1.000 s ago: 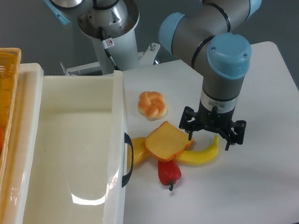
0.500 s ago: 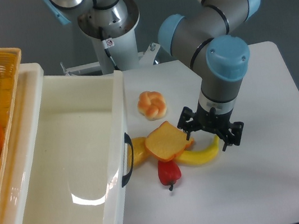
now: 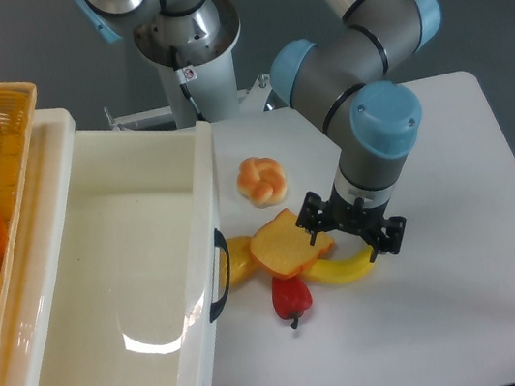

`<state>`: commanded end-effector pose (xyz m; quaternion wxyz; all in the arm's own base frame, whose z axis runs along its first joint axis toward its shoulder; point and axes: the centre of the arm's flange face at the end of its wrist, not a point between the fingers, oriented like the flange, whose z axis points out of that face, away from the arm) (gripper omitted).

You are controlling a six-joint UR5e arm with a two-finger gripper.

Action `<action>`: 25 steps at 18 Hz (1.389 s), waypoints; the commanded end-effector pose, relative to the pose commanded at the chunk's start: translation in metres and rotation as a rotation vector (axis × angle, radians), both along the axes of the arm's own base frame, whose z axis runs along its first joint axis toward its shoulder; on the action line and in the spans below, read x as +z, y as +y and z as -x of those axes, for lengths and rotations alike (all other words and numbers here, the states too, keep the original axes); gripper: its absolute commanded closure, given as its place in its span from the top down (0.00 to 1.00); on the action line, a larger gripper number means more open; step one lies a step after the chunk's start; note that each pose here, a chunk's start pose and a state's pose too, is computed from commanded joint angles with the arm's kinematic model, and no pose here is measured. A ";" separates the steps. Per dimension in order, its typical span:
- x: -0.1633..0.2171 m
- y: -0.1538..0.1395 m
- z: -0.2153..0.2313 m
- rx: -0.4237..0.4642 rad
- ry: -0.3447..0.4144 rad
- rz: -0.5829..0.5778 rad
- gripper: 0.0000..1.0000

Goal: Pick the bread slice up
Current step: 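Move the open gripper over the bread slice and rotate it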

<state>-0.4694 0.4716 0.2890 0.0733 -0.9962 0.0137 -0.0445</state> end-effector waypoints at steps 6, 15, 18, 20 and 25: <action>-0.011 -0.001 -0.012 -0.190 -0.022 -0.042 1.00; -0.049 -0.007 -0.042 -0.371 -0.078 -0.024 1.00; -0.052 -0.004 -0.043 -0.381 -0.079 -0.026 1.00; -0.054 0.003 -0.046 -0.395 -0.079 -0.026 1.00; -0.055 0.008 -0.043 -0.398 -0.077 -0.028 1.00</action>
